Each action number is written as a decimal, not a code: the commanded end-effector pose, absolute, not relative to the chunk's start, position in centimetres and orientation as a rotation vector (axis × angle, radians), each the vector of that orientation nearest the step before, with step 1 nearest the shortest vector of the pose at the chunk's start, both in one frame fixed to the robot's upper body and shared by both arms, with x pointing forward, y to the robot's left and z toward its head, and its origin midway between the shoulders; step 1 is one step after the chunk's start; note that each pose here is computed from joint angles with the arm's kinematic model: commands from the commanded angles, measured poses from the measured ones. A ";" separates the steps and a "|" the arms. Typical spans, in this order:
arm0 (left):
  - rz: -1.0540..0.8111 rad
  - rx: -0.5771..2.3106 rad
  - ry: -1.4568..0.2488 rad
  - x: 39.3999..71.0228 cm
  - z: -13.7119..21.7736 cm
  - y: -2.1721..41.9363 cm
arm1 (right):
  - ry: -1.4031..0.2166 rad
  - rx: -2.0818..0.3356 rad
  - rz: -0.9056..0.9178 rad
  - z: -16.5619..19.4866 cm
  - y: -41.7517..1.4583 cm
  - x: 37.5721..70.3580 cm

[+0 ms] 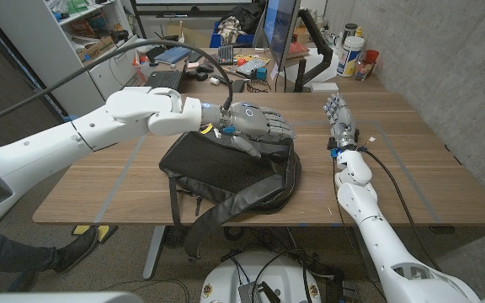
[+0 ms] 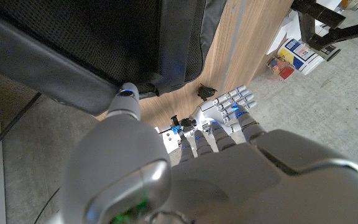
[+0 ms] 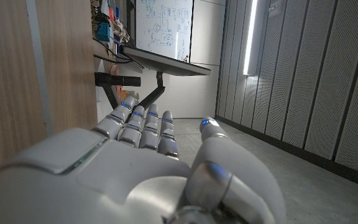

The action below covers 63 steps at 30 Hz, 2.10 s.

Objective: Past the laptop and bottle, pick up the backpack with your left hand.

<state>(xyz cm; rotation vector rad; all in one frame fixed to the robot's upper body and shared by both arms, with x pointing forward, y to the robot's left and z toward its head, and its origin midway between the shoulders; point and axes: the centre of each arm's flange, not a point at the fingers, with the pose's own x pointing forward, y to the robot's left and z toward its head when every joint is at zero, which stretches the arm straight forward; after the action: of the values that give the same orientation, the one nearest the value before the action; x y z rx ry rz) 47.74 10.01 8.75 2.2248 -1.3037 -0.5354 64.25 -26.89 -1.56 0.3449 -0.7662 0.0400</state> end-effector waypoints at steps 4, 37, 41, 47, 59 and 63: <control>-0.633 2.281 -1.342 48.5 8.9 8.5 | -0.790 0.379 0.024 -0.6 -26.4 64.6; -0.855 2.334 -1.351 51.4 7.5 4.7 | -0.860 0.454 -0.048 -0.3 -27.6 63.6; -0.875 2.329 -1.355 51.7 7.4 4.3 | -0.864 0.460 -0.056 -0.1 -27.6 63.5; -0.909 2.329 -1.340 52.6 7.0 3.9 | -0.872 0.464 -0.061 0.1 -27.7 63.4; -0.975 2.358 -1.321 53.5 6.5 2.7 | -0.880 0.484 -0.064 0.2 -27.9 63.7; -0.997 2.375 -1.319 53.7 6.4 2.4 | -0.883 0.493 -0.069 0.2 -27.9 63.7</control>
<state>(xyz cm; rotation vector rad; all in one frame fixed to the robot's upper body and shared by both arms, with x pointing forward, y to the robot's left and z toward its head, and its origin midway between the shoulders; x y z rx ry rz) 53.02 3.29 6.72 2.3437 -1.3306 -0.9405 63.59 -27.79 0.13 0.4738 -0.8738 -0.0623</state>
